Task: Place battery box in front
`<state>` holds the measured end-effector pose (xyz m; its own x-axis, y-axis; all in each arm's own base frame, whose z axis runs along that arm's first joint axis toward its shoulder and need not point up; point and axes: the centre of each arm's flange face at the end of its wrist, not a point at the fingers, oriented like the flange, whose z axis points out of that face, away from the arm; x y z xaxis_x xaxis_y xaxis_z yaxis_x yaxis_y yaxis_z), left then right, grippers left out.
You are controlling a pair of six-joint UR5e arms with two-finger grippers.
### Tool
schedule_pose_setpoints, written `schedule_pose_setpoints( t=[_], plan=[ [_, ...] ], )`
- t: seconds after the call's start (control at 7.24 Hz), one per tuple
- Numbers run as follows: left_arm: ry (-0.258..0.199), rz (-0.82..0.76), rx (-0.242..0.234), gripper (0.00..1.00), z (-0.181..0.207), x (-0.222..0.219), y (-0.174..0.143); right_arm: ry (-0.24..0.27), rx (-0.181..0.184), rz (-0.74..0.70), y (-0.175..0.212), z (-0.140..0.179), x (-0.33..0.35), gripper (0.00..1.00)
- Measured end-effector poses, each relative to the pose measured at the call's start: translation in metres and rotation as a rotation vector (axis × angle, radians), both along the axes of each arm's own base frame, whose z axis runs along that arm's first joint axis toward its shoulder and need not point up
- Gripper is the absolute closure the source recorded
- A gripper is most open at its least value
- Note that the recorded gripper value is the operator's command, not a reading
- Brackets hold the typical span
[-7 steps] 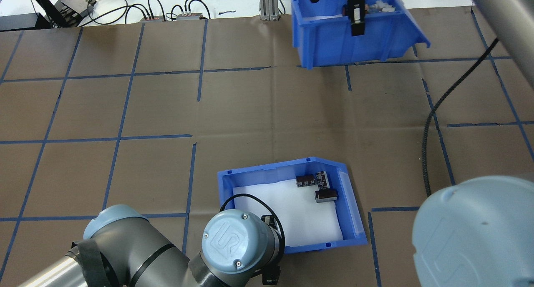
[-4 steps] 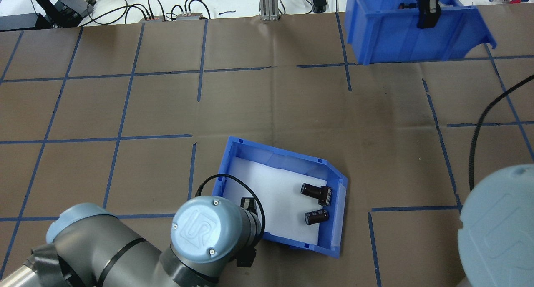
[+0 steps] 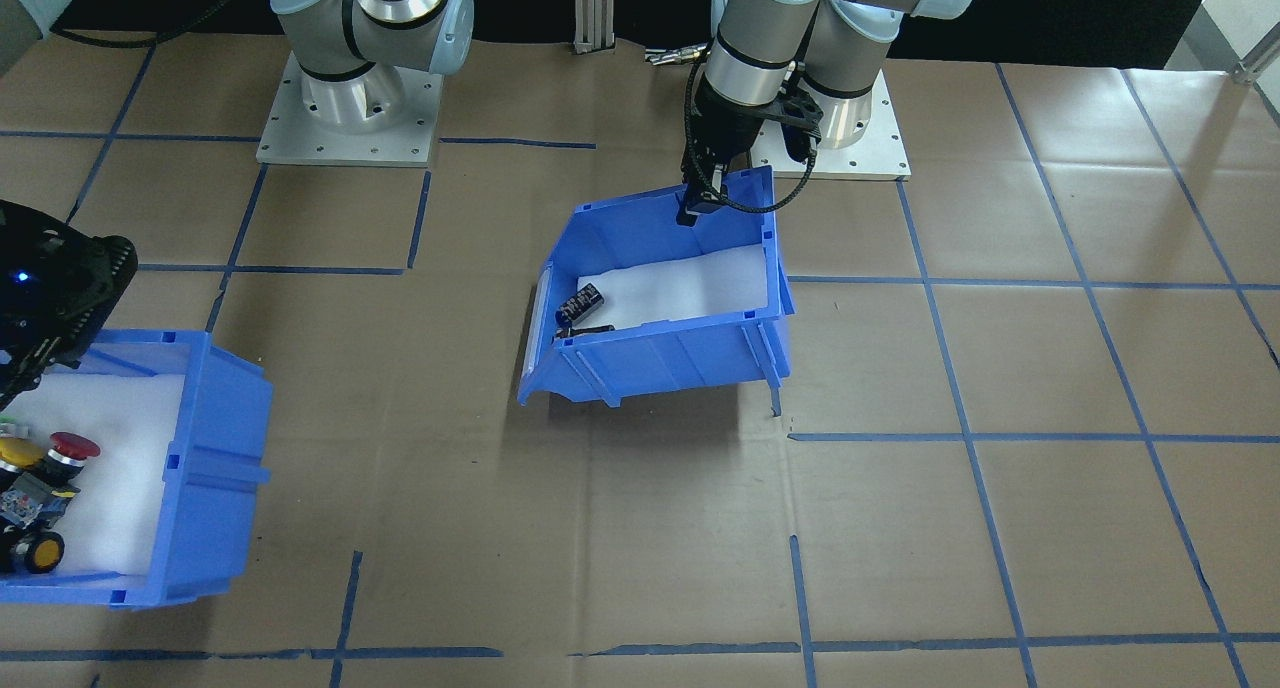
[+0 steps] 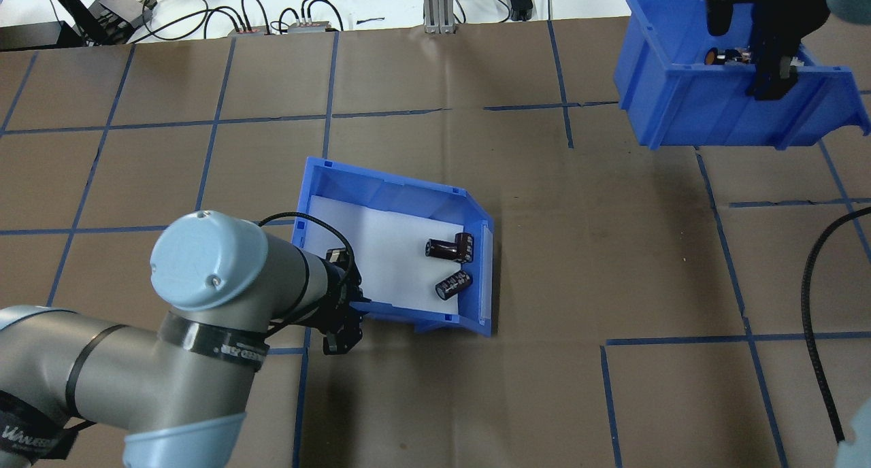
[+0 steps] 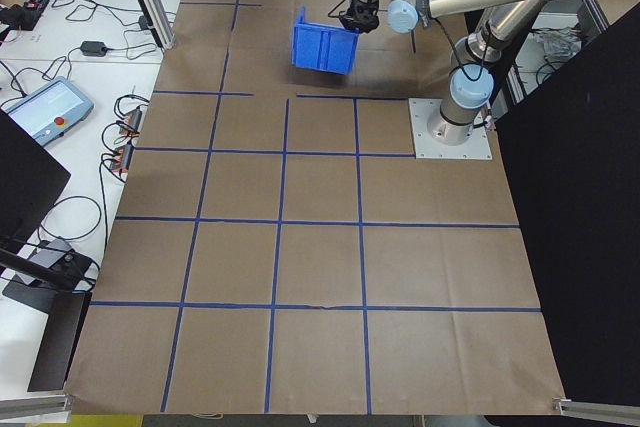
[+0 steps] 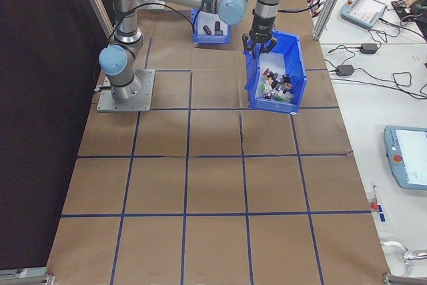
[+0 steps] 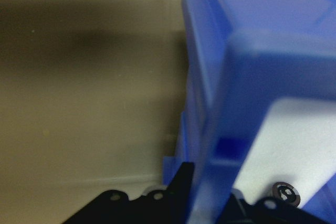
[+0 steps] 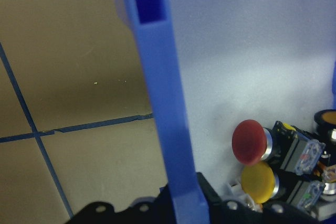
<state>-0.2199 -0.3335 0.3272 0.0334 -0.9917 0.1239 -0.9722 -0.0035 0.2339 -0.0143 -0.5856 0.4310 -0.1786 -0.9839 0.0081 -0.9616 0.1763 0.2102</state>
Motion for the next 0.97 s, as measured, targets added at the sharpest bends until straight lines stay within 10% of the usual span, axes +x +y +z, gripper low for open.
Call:
schedule_pose_setpoints(
  t=[0.28,0.97],
  plan=[
    [0.131,0.018,0.0,1.0,0.016,0.003,-0.048,0.013,-0.045,0.015,0.054,-0.026,0.006,1.0],
    [0.281,0.04,0.01,1.0,0.02,-0.04,-0.225,0.032,-0.088,0.022,0.134,-0.053,0.007,1.0]
  ],
)
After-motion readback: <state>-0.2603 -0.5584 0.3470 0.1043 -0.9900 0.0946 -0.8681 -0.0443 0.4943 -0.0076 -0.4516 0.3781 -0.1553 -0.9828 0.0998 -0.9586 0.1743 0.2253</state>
